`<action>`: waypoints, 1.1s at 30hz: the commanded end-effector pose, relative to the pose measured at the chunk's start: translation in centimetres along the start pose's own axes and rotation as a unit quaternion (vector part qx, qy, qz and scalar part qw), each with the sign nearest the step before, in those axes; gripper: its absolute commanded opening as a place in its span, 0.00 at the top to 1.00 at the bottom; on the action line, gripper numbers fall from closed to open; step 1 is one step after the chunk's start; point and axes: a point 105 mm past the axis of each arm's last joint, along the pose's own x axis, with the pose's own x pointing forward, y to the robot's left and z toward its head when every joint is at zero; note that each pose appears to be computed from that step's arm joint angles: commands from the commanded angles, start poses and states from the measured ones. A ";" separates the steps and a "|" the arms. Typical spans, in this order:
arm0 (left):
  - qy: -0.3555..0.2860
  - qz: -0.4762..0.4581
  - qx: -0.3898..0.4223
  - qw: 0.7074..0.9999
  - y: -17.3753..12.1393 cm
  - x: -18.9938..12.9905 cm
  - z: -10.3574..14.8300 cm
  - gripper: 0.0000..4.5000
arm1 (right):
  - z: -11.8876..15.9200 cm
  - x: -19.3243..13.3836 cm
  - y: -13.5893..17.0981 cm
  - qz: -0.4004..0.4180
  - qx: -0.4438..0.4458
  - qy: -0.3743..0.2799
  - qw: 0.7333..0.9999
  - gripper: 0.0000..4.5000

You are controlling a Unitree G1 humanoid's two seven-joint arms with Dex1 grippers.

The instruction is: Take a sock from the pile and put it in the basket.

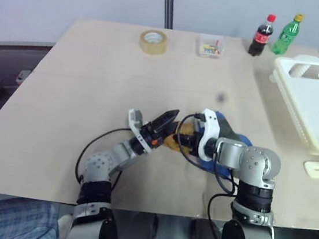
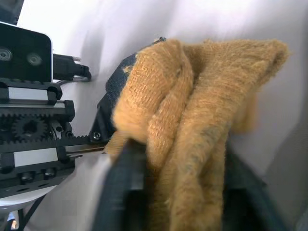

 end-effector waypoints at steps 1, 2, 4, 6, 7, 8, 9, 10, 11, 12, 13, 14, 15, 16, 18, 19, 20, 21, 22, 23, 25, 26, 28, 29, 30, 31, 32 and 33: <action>0.006 -0.013 -0.001 1.000 -0.5 0.1 -0.4 0.00 | 0.2 0.2 0.7 0.009 -0.011 -0.002 1.000 1.00; 0.006 -0.013 0.000 1.000 -0.6 0.0 -0.3 0.00 | 0.2 0.2 0.7 0.009 -0.010 -0.002 1.000 1.00; 0.006 -0.016 0.004 1.000 -0.7 -0.1 -0.3 0.00 | 0.2 0.2 0.6 0.009 -0.009 -0.001 1.000 1.00; 0.010 -0.019 0.014 1.000 -1.0 -0.2 -0.3 0.00 | 0.1 0.1 0.6 0.011 -0.007 0.000 1.000 1.00; 0.011 -0.028 0.026 0.999 -1.6 -0.4 -0.1 0.00 | 0.1 0.0 0.6 0.014 -0.004 0.000 1.000 1.00; 0.015 -0.032 0.042 0.998 -2.1 -0.6 0.0 0.00 | 0.1 -0.1 0.7 0.017 -0.002 0.001 1.000 1.00; 0.025 -0.034 0.062 0.997 -2.5 -0.8 -0.1 0.00 | 0.2 -0.2 0.8 0.020 0.000 0.000 1.000 1.00; 0.050 -0.029 0.090 0.994 -2.8 -1.1 -0.6 0.00 | 0.2 -0.2 0.9 0.024 0.003 0.000 1.000 1.00; 0.070 -0.025 0.110 0.991 -3.0 -1.3 -1.0 0.00 | 0.3 -0.3 1.0 0.027 0.005 -0.001 1.000 1.00; 0.084 -0.025 0.124 0.988 -3.2 -1.5 -1.4 0.00 | 0.3 -0.3 1.0 0.029 0.007 -0.001 1.000 1.00; 0.101 -0.021 0.145 0.984 -3.4 -1.9 -1.7 0.00 | 0.4 -0.4 1.1 0.031 0.007 -0.001 0.999 1.00; 0.107 -0.019 0.167 0.980 -3.6 -2.2 -1.6 0.00 | 0.5 -0.4 1.1 0.033 0.009 0.000 0.999 1.00; 0.111 -0.014 0.191 0.975 -3.7 -2.4 -1.5 0.00 | 0.5 -0.5 1.2 0.034 0.010 0.000 0.999 1.00; 0.115 -0.008 0.220 0.969 -3.7 -2.6 -1.4 0.00 | 0.6 -0.5 1.1 0.034 0.011 0.000 0.999 1.00; 0.128 0.001 0.277 0.952 -3.9 -3.1 -1.1 0.00 | 0.7 -0.6 1.0 0.034 0.012 0.000 0.999 1.00; 0.140 0.011 0.315 0.939 -3.7 -3.5 -1.0 0.00 | 0.7 -0.7 0.8 0.032 0.013 -0.001 0.999 1.00; 0.149 0.021 0.351 0.924 -3.6 -4.0 -0.9 0.00 | 0.8 -0.8 0.7 0.030 0.013 -0.001 0.999 1.00; 0.155 0.027 0.375 0.914 -3.5 -4.2 -0.8 0.00 | 0.9 -0.9 0.6 0.029 0.014 -0.001 0.999 1.00; 0.159 0.026 0.397 0.904 -3.5 -4.5 -0.7 0.00 | 1.0 -1.0 0.4 0.028 0.014 -0.003 1.000 1.00; 0.155 0.018 0.417 0.896 -3.9 -4.8 -0.5 0.00 | 1.1 -1.3 0.3 0.027 0.013 -0.004 1.000 1.00; 0.150 0.005 0.462 0.874 -4.4 -5.2 -0.2 0.00 | 1.4 -1.8 0.0 0.027 0.010 -0.008 1.000 1.00; 0.150 0.001 0.480 0.864 -4.5 -5.4 -0.2 0.00 | 1.5 -2.0 0.0 0.027 0.010 -0.009 1.000 1.00; 0.168 -0.005 0.526 0.834 -4.4 -5.8 -0.4 0.00 | 1.6 -2.3 -0.2 0.030 0.008 -0.011 0.999 1.00; 0.179 -0.016 0.544 0.820 -4.4 -5.9 -0.6 0.00 | 1.7 -2.5 -0.3 0.031 0.005 -0.013 0.999 1.00; 0.180 -0.035 0.553 0.812 -4.7 -6.0 -0.7 0.00 | 1.7 -2.8 -0.3 0.033 0.003 -0.015 0.999 1.00; 0.169 -0.057 0.560 0.809 -5.4 -5.9 -0.7 0.00 | 1.8 -3.0 -0.4 0.036 -0.001 -0.016 0.999 1.00; 0.165 -0.074 0.569 0.802 -5.8 -5.7 -0.7 0.00 | 1.8 -3.3 -0.4 0.040 -0.006 -0.017 0.999 1.00; 0.163 -0.088 0.580 0.793 -6.1 -5.6 -0.7 0.00 | 1.8 -3.5 -0.4 0.044 -0.009 -0.017 0.999 1.00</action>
